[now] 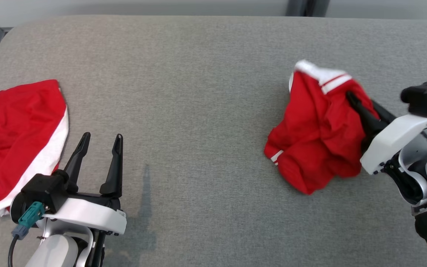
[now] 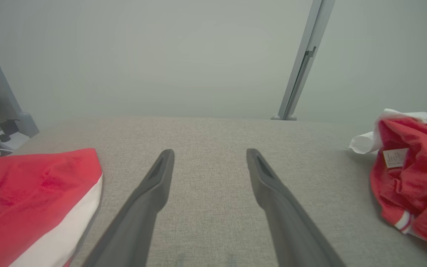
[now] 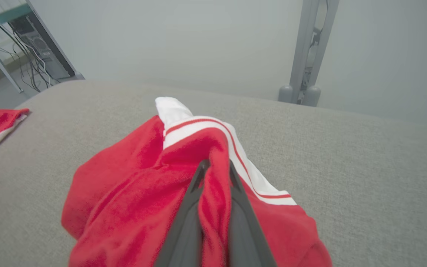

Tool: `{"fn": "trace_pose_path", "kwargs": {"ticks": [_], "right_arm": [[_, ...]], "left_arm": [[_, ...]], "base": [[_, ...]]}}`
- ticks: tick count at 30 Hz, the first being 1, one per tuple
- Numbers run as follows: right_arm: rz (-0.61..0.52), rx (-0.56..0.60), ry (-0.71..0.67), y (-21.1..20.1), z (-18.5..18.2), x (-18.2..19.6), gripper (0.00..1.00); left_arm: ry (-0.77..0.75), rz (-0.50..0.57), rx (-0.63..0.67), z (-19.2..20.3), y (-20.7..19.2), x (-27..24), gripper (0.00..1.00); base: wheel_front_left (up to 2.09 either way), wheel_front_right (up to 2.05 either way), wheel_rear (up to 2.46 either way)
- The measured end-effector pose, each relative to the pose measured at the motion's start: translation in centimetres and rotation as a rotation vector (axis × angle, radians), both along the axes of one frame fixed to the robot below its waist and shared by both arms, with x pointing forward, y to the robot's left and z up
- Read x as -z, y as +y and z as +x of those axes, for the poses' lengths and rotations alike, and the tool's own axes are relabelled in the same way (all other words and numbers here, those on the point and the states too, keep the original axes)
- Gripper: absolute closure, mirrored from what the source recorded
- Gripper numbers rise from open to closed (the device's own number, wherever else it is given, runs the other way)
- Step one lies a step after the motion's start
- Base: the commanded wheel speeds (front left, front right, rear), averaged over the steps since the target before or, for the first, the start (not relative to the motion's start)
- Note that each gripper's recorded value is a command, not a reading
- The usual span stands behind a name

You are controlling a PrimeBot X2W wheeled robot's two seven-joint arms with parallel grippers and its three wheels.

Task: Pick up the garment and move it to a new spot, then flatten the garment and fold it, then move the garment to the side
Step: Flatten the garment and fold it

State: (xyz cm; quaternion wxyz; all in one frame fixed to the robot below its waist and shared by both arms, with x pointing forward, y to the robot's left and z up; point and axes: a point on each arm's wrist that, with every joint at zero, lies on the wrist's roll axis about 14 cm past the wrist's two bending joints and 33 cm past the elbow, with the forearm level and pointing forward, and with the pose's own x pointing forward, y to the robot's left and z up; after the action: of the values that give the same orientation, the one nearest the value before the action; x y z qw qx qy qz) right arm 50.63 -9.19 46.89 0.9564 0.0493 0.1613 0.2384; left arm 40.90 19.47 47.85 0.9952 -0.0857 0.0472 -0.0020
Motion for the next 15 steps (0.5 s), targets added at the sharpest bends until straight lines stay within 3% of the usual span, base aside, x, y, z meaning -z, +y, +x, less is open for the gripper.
{"fn": "trace_pose_path", "kwargs": {"ticks": [5,8,11,12,15], "right_arm": [[0.26,0.103,-0.149,-0.7,-0.2,-4.6,1.0],[0.43,0.184,-0.176,-1.6,-1.4,-5.4,1.0],[0.527,0.265,-0.167,-2.9,-2.4,-4.8,1.0],[0.641,0.365,-0.134,-4.2,-3.4,-3.5,1.0],[0.68,0.432,-0.085,-4.8,-4.8,-1.3,1.0]], "left_arm": [[-0.009,0.002,0.031,0.7,-0.8,-0.2,0.0],[-0.015,0.0,0.048,1.0,-1.4,-0.3,0.0],[-0.017,-0.003,0.059,1.2,-1.8,-0.3,0.0],[-0.017,-0.004,0.068,1.3,-2.1,-0.3,0.0],[-0.009,-0.006,0.081,1.5,-2.5,-0.2,0.0]], "base": [[0.0,0.0,0.0],[0.0,0.0,0.0],[0.0,0.0,0.0],[0.0,0.0,0.0],[0.0,0.0,0.0]]}}
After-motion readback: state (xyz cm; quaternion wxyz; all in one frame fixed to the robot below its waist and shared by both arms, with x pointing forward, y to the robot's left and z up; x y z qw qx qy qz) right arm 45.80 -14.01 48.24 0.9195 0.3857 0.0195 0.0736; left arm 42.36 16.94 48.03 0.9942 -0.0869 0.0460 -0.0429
